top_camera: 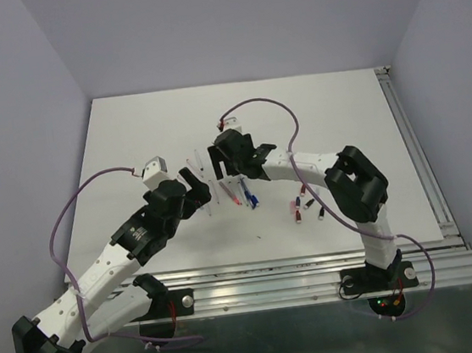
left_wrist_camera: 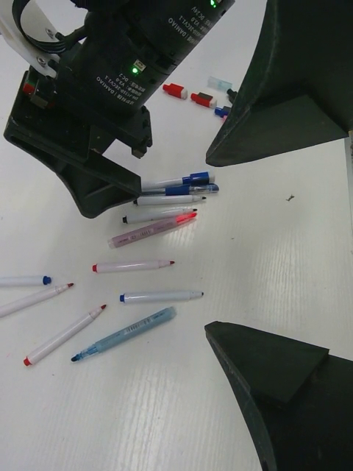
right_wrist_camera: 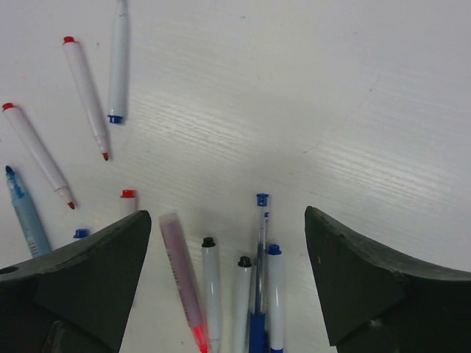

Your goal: Open the pen caps

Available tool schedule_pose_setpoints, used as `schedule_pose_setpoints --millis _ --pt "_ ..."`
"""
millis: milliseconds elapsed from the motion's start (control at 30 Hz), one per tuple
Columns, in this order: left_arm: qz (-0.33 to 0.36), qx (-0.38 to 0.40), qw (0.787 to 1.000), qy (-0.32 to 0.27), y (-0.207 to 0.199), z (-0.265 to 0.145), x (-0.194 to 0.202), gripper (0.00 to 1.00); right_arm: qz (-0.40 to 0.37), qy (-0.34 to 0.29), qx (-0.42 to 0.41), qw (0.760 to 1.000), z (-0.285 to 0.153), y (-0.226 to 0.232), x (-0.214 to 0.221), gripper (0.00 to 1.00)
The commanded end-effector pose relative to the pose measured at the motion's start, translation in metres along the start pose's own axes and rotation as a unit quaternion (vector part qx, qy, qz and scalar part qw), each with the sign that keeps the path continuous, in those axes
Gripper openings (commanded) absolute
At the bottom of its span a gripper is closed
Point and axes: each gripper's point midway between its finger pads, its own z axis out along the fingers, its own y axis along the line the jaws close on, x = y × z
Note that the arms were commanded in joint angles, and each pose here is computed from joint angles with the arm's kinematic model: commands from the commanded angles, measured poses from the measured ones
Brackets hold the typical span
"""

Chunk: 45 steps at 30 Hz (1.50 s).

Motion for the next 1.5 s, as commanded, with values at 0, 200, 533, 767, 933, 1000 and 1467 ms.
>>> schedule_pose_setpoints --millis 0,200,533,767,933,1000,1467 --pt "-0.001 0.011 1.000 -0.012 -0.003 -0.001 -0.005 0.99 0.010 -0.023 0.045 0.999 0.009 -0.018 -0.021 0.82" --pt "0.000 0.015 1.000 -0.012 -0.004 -0.001 -0.005 0.99 0.010 0.000 0.050 0.999 0.028 -0.026 -0.007 0.64" --pt "0.004 0.012 1.000 -0.010 -0.004 0.001 -0.004 0.99 0.012 0.034 0.052 0.998 0.049 -0.035 0.018 0.41" --pt "0.005 0.011 1.000 -0.012 -0.005 0.002 -0.006 0.99 0.026 0.063 0.052 0.996 0.043 -0.039 0.041 0.26" --pt "0.007 0.011 1.000 -0.012 -0.007 0.003 -0.007 0.99 0.041 0.066 0.030 0.996 0.033 -0.035 0.048 0.12" --pt "0.008 0.011 1.000 -0.011 -0.007 0.003 -0.006 0.99 0.044 0.063 0.030 0.997 0.031 -0.036 0.047 0.09" --pt "0.032 0.113 0.993 0.022 -0.041 0.006 0.012 0.99 0.117 -0.046 -0.015 0.992 -0.034 -0.030 -0.025 0.01"
